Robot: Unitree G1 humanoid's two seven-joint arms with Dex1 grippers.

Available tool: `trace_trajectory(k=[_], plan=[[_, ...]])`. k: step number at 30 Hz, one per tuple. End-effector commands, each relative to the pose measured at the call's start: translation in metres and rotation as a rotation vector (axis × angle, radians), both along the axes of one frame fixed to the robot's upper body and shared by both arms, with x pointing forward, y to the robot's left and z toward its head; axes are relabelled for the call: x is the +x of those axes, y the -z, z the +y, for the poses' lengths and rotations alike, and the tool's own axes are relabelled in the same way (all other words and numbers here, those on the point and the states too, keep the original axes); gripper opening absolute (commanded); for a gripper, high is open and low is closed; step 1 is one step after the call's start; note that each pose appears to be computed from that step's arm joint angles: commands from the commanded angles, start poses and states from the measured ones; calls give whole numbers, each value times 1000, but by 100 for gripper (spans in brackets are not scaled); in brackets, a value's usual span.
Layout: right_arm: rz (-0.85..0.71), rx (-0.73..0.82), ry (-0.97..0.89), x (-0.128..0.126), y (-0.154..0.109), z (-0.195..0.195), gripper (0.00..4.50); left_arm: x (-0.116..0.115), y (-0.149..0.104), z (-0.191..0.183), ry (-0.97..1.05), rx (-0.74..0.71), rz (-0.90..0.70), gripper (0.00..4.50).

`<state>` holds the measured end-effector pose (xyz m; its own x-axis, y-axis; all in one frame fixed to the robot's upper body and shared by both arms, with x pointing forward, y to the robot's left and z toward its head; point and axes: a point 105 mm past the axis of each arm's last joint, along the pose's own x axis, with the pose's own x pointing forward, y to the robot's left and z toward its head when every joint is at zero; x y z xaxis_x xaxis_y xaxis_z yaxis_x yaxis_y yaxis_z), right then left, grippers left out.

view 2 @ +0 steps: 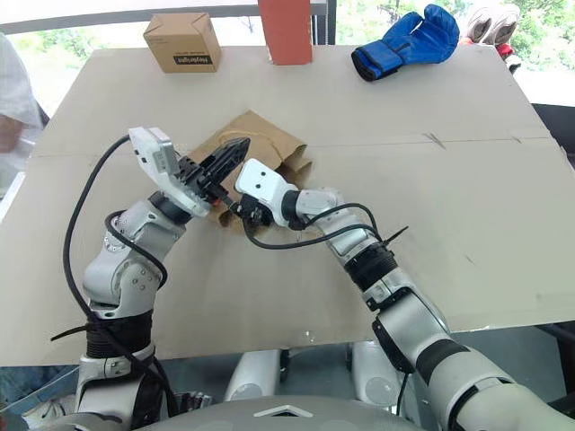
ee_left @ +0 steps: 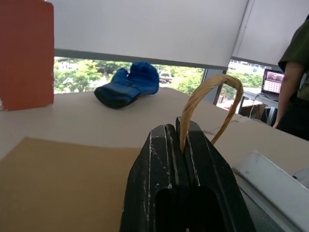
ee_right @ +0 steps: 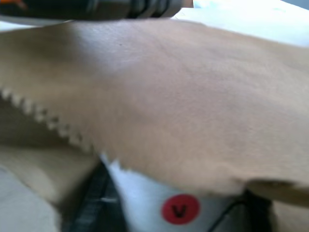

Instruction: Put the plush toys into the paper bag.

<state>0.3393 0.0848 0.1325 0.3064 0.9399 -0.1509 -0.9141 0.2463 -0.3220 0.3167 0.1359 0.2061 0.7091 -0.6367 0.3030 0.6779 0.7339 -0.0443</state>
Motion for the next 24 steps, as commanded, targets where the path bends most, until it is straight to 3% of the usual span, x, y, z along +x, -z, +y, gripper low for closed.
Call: trace_trajectory(k=[1, 6, 12, 16, 19, 24], plan=[[-60, -9, 43, 7, -3, -19, 436, -28, -40, -13, 124, -113, -115, 0], [-125, -3, 42, -1, -17, -35, 436, -29, -39, -1, 112, -126, -77, 0], [-71, 17, 76, -12, -31, -62, 436, -25, -41, 6, 104, -139, -64, 0], [50, 7, 168, -15, -22, -94, 436, -24, -40, 8, 104, -143, -59, 0], [230, -14, 302, -12, 1, -121, 436, -23, -40, 10, 102, -153, -57, 0], [435, 20, 403, -15, 17, -134, 436, -20, -37, 22, 93, -172, -54, 0]])
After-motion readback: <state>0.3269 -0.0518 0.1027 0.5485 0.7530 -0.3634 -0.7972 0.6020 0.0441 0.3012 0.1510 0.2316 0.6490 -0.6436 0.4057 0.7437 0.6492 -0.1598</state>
